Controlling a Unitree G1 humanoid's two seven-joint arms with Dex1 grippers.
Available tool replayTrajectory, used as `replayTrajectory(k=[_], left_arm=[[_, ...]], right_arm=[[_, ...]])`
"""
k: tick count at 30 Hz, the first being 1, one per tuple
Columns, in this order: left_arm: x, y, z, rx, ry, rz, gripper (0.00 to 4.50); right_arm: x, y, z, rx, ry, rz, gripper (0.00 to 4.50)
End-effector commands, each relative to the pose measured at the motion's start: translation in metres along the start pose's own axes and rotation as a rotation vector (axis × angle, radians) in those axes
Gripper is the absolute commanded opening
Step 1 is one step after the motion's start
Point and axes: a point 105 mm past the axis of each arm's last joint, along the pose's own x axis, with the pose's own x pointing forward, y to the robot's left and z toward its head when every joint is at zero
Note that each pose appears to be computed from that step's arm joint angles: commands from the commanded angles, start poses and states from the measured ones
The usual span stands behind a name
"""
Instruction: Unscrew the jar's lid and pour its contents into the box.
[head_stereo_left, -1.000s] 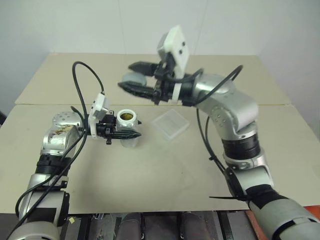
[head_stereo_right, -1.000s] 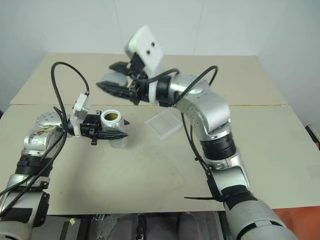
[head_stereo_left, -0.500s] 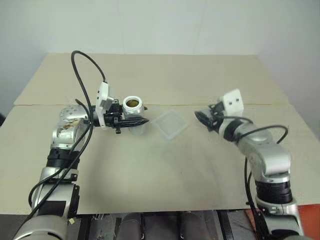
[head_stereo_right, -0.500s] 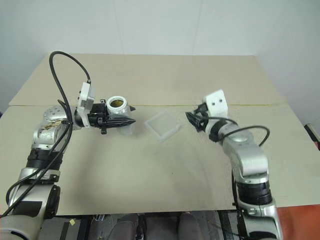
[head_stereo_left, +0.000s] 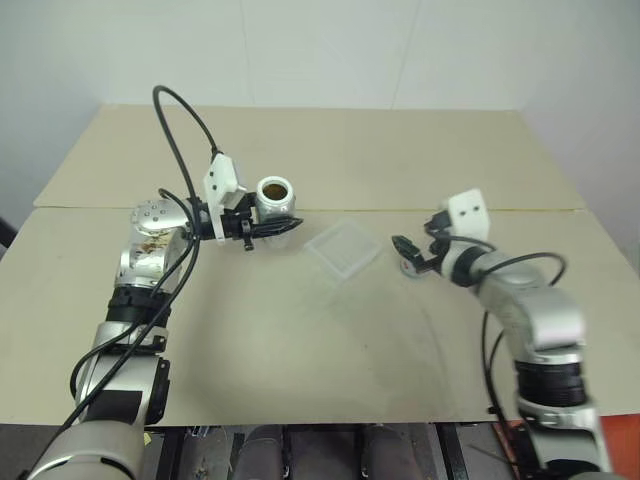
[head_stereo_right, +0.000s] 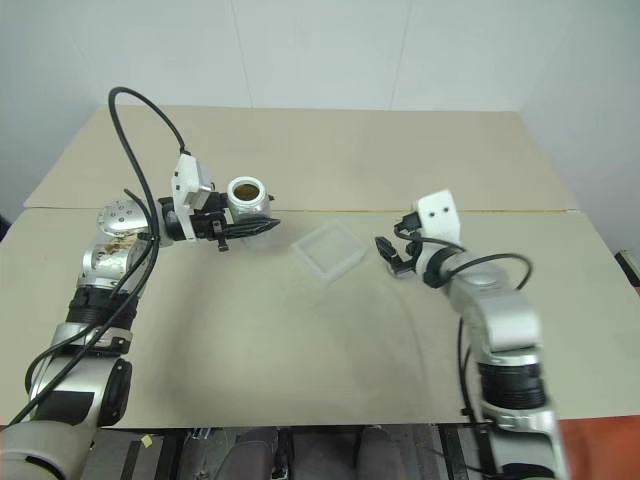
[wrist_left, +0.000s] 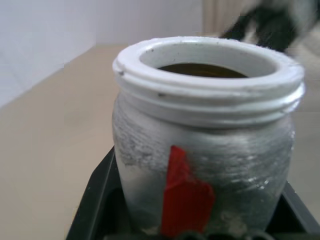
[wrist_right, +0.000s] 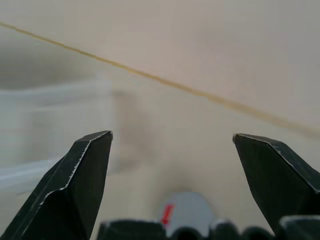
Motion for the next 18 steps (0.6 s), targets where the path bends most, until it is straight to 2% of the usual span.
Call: replayTrajectory(k=[1, 4, 8, 9, 11, 13, 18], left_arm=[[0.018, 0.021, 0.022, 0.311, 0.056, 0.077, 1.93], [0.037, 0.034, 0.039, 0.564, 0.096, 0.131, 1.93], [0.075, 0.028, 0.068, 1.236, 0.150, 0.101, 1.93], [0.083, 0.027, 0.071, 1.347, 0.150, 0.086, 1.93], [0.101, 0.024, 0.068, 1.701, 0.174, 0.036, 1.93], [0.112, 0.018, 0.064, 1.928, 0.134, -0.028, 1.93], [0.132, -0.011, 0.035, 2.197, 0.005, -0.219, 1.93]], right_arm=[[-0.020, 0.015, 0.024, 0.005, -0.011, 0.218, 4.47], [-0.031, 0.018, 0.034, 0.006, 0.015, 0.334, 4.47], [-0.041, 0.021, 0.046, 0.041, 0.074, 0.465, 4.47], [-0.042, 0.021, 0.047, 0.042, 0.091, 0.477, 4.47], [-0.045, 0.019, 0.046, 0.046, 0.126, 0.495, 4.47], [-0.047, 0.017, 0.043, 0.035, 0.152, 0.496, 4.47], [-0.050, 0.013, 0.050, 0.037, 0.147, 0.476, 4.47]])
